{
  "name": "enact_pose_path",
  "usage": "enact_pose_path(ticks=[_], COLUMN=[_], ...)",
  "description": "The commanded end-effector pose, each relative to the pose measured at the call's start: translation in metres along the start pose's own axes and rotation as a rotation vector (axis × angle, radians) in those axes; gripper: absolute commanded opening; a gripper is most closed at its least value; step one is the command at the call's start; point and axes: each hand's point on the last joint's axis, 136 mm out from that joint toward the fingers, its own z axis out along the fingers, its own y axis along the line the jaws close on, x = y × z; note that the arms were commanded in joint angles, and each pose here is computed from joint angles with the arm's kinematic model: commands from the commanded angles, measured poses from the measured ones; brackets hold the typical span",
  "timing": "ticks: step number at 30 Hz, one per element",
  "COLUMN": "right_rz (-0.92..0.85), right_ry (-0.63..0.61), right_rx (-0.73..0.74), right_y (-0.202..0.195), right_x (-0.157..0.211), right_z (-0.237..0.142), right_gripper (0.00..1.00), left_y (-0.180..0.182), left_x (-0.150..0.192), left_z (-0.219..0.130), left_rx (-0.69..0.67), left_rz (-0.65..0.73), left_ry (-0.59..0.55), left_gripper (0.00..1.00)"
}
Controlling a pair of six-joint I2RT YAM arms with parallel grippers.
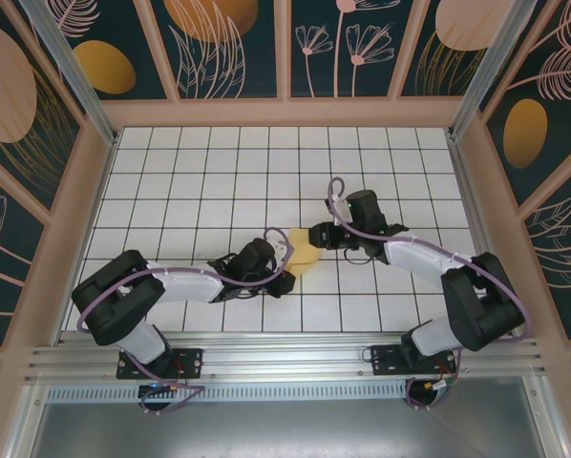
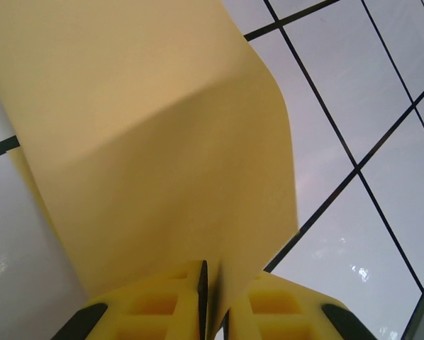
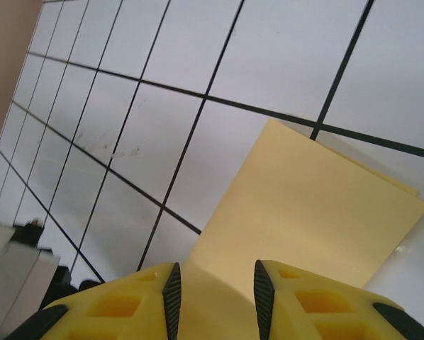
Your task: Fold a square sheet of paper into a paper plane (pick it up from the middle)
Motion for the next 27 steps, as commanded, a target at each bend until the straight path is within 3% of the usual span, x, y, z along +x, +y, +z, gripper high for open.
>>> enact_pose_path(ticks=[1,10,17,27], right_rz=[-0.232,-0.729,-0.841,-0.903], right_ry=[-0.017,0.115,0.253,0.284], right_rx=[-0.104,-0.155,-0.193,-0.199], right_y=[0.018,0.027,0.019,0.015], right_x=[0.01,0.047,0.074,0.07], right_z=[-0.003,-0.015,0.003,0.02], right_gripper=[0.37,0.39,0.42,0.37], left_y=[-0.007,-0.005,-0.005,-0.007], left_x=[0.0,-0.002,-0.006,-0.007], left_z=[0.0,-0.002,-0.001,0.0], left_rx=[0.056,0.073,0.092,0.1], left_rz=[0.021,0.03,0.036,0.044], left_ry=[0.001,0.012,0.019,0.021], left_gripper=[0.17,0.17,0.18,0.18])
